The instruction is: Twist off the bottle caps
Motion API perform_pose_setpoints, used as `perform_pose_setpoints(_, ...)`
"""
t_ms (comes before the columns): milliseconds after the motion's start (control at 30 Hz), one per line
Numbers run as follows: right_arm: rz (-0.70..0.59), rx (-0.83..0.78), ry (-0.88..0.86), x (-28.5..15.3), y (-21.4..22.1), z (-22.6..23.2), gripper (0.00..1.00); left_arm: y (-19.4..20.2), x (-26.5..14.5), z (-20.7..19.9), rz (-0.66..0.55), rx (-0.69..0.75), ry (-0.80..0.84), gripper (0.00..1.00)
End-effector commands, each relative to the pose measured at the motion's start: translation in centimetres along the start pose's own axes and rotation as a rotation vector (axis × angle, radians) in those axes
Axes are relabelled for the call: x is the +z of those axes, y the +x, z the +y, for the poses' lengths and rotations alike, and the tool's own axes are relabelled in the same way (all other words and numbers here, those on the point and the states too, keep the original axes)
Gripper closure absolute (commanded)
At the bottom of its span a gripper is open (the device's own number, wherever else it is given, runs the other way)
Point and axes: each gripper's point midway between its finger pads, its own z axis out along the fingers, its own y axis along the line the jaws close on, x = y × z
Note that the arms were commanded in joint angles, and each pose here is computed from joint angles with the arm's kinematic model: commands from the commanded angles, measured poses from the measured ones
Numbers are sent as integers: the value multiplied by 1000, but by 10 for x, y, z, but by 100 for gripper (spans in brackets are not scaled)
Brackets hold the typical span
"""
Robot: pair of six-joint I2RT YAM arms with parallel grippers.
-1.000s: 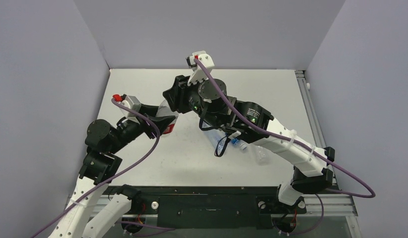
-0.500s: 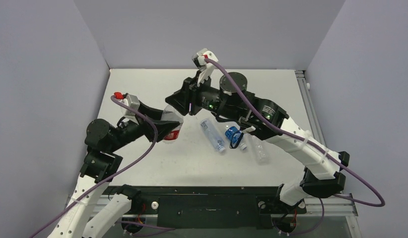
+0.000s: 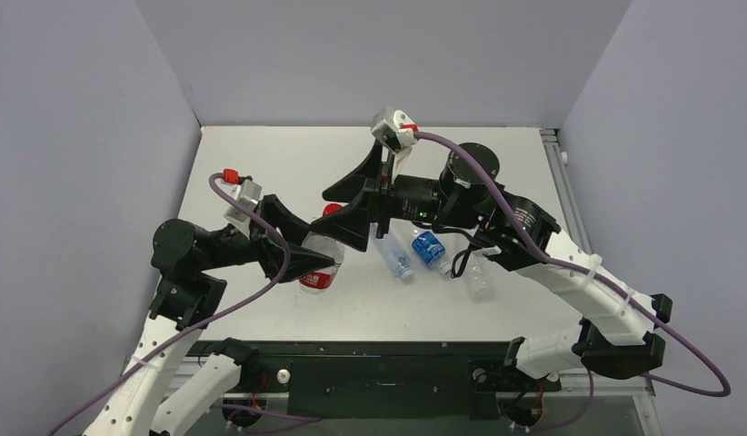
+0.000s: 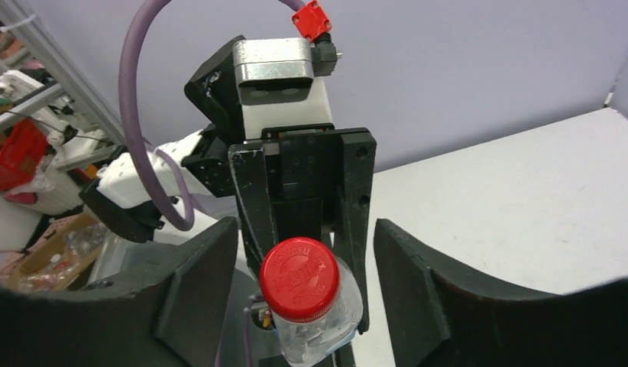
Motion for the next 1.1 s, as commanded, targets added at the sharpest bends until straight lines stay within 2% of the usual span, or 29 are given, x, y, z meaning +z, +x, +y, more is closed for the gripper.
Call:
perform_pose_setpoints(0, -109, -3, 178, -9, -27, -19, 25, -8, -1, 15, -26, 106, -85, 70)
perform_pose_setpoints(33, -128, -3, 276, -13, -32, -34, 21, -12, -3, 24, -51, 123, -144, 70)
perform_pose_setpoints(133, -196, 23, 502, -25, -47, -60, 19, -7, -11, 51, -53, 198, -282, 71)
perform_pose_setpoints(167, -158, 45, 557, -21, -36, -71, 19, -11, -15, 61, -73, 220, -346, 73)
perform_pose_setpoints(200, -192, 55, 632, -29, -48, -76, 19, -9, -18, 68, -65, 253, -378, 73)
perform_pose_setpoints(233, -134, 76, 687, -21, -30, -87, 18, -13, -22, 76, -81, 272, -431, 74)
perform_pose_setpoints(267, -150, 80, 723, -24, -38, -89, 18, -15, -27, 85, -88, 303, -482, 74)
perform_pose_setpoints(300, -90, 83, 762, -15, -20, -99, 18, -15, -30, 89, -93, 318, -504, 74)
perform_pose_setpoints(367, -66, 87, 799, -8, -13, -105, 17, -21, -37, 96, -115, 362, -564, 76)
perform_pose_setpoints(533, -62, 112, 743, 16, -9, -99, 20, -25, -47, 108, -121, 407, -646, 79)
perform_pose_setpoints(700, -90, 133, 668, 34, -14, -91, 29, -21, -48, 109, -110, 396, -651, 79)
perform_pose_setpoints(867, -114, 150, 646, 39, -18, -89, 48, -18, -49, 112, -99, 390, -664, 79)
perform_pose_setpoints(1067, -119, 152, 641, 40, -18, -88, 48, -15, -49, 113, -97, 379, -660, 79)
